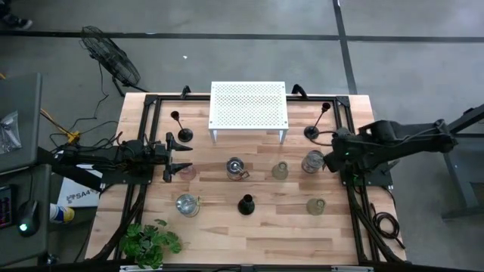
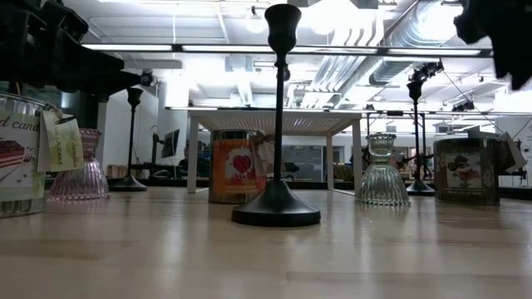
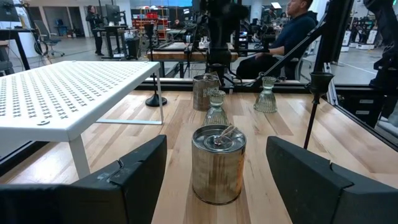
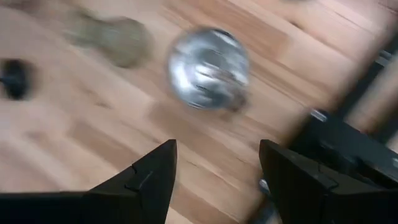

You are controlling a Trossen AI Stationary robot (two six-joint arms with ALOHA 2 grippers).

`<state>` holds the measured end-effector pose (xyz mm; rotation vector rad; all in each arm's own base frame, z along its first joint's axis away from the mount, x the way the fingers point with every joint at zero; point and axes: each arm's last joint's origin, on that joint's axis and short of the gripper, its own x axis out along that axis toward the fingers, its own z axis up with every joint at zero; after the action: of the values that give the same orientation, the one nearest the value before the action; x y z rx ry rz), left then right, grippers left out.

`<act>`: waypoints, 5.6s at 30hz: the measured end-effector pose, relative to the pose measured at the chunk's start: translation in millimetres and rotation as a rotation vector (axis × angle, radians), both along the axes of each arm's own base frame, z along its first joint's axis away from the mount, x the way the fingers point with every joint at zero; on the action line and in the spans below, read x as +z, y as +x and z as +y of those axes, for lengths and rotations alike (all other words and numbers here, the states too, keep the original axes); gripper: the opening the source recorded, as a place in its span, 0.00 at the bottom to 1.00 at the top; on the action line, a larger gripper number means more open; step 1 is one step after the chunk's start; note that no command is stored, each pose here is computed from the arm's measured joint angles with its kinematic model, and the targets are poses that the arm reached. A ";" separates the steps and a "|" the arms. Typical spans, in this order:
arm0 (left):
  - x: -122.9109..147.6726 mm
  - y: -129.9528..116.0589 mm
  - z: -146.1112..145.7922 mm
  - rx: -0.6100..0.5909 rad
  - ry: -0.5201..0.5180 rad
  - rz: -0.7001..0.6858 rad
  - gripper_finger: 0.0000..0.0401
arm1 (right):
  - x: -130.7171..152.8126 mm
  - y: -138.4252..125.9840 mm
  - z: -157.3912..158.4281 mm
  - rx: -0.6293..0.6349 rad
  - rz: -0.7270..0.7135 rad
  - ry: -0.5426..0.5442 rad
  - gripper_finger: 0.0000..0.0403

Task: Pick & Place candle stick holders
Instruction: Put the right scented candle on the shelf

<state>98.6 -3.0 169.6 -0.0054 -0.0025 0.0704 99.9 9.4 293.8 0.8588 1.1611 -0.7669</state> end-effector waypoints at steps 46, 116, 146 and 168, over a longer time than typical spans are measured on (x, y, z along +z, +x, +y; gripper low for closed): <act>0.0 0.0 0.0 0.000 0.000 0.000 0.67 | -65.0 40.5 -42.7 -0.107 0.183 -0.003 0.47; 0.0 0.0 0.0 0.000 0.000 0.000 0.67 | -98.6 100.5 -61.2 0.061 0.011 0.178 0.16; 0.0 0.0 0.0 0.000 0.000 0.000 0.67 | -64.2 103.4 -58.9 0.282 0.018 0.037 0.01; 0.0 0.0 0.0 0.000 0.000 0.000 0.67 | 54.8 121.2 -80.5 0.330 -0.317 -0.071 0.01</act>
<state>98.6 -3.0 169.6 -0.0058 -0.0023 0.0702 221.1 -71.2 348.6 0.6777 0.9540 -0.3822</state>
